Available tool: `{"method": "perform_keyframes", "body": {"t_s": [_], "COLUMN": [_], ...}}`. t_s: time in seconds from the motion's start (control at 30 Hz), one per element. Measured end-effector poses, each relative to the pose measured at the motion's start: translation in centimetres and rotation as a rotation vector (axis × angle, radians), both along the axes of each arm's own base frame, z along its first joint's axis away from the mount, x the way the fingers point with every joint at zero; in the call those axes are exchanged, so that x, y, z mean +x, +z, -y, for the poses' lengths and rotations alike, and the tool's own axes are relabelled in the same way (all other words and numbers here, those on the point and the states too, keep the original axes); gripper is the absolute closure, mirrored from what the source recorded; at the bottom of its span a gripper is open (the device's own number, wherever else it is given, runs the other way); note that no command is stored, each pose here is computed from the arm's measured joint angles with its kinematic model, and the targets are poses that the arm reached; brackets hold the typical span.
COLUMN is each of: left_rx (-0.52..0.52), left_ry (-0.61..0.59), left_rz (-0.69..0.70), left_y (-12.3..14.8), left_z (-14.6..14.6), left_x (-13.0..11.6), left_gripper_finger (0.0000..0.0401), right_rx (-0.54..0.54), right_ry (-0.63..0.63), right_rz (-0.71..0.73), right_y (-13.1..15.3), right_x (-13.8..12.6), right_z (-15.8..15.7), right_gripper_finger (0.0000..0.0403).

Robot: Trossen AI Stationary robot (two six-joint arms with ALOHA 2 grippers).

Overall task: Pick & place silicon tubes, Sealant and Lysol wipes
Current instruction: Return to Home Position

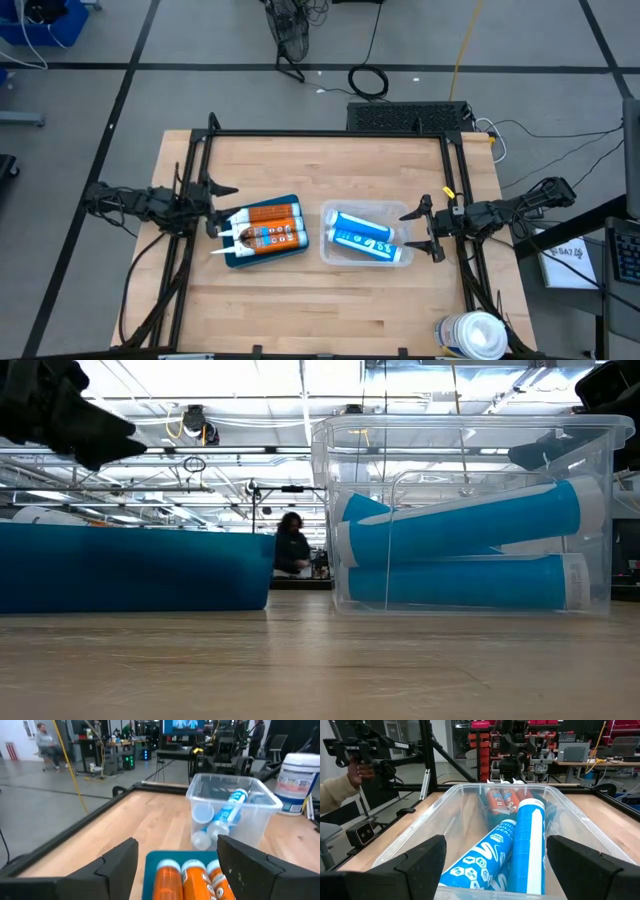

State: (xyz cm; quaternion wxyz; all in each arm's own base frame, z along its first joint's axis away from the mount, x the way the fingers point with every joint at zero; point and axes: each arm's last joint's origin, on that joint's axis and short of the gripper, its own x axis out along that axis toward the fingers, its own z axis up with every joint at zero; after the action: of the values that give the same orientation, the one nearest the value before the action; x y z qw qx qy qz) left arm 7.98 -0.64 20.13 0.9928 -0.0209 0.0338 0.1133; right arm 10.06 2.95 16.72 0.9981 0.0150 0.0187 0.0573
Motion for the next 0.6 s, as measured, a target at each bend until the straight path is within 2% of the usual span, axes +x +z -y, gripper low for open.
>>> {"method": "perform_keyframes", "body": {"t_s": [0.3,0.6], "left_rx": [-0.044,-0.061], "left_ry": [0.052,0.079], "left_rz": [-0.044,-0.042], "left_y": [-2.1,-2.3], "left_z": [0.0,-0.1], "left_x": [0.5,0.5], "left_gripper_finger": [0.0144,0.0139], "right_rx": [0.000,0.000], "right_ry": [0.000,0.000], "right_rz": [0.000,0.000], "right_y": [0.0,0.0], "right_x": [0.0,0.0], "right_z": [0.0,0.0], "right_gripper_finger": [0.0078,0.0078]}}
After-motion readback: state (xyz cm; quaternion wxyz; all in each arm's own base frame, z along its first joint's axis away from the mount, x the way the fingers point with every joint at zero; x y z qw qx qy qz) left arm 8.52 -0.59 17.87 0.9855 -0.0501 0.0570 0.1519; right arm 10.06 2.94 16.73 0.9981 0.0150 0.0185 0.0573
